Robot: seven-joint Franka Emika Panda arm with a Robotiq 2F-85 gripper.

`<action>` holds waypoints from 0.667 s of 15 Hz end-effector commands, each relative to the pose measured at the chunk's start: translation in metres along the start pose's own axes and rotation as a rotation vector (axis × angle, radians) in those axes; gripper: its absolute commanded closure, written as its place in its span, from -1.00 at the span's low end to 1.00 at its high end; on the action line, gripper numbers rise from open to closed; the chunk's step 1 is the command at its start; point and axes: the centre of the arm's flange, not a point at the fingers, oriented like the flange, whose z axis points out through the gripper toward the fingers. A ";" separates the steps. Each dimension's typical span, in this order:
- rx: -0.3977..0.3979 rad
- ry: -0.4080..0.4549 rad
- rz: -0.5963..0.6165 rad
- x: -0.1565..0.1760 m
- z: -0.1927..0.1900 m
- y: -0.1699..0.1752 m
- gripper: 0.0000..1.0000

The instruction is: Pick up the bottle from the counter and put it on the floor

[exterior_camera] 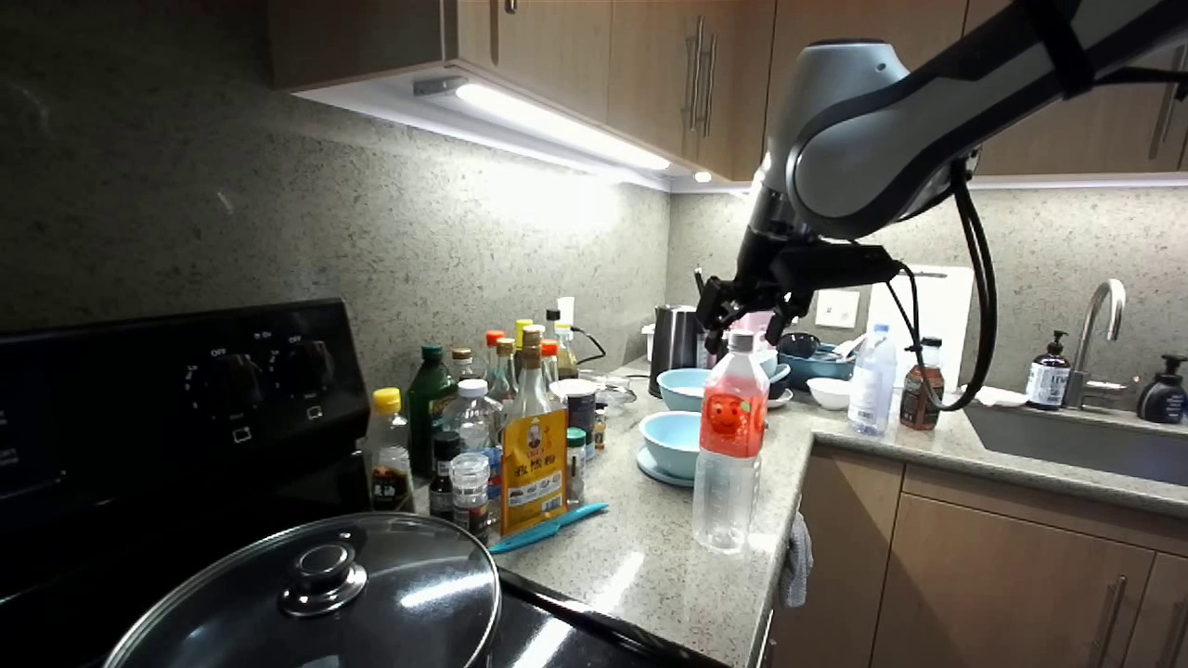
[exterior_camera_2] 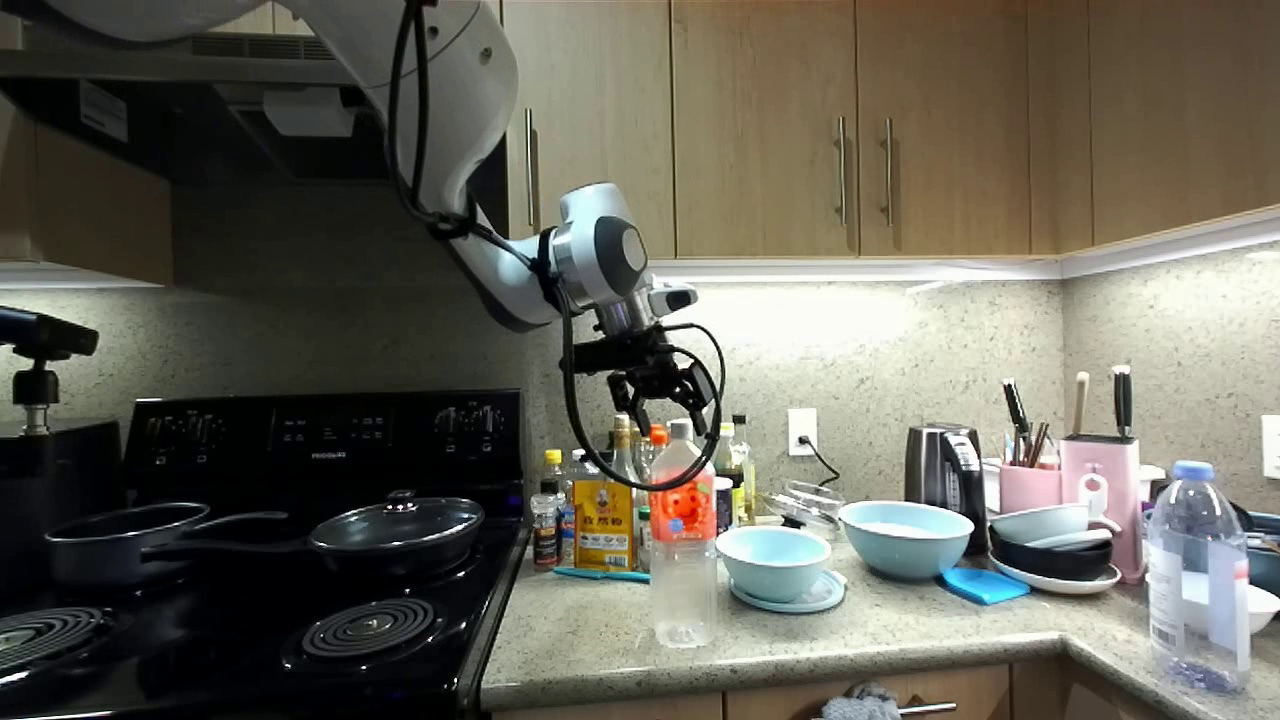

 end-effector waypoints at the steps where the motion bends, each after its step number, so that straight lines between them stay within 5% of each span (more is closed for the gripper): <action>1: 0.044 -0.037 0.016 0.010 0.004 0.008 -1.00; 4: -0.063 0.018 0.068 0.011 0.007 0.007 -1.00; 5: -0.002 -0.011 0.043 0.007 0.006 0.010 -1.00; 10: -0.026 0.017 0.104 0.011 0.011 0.011 -1.00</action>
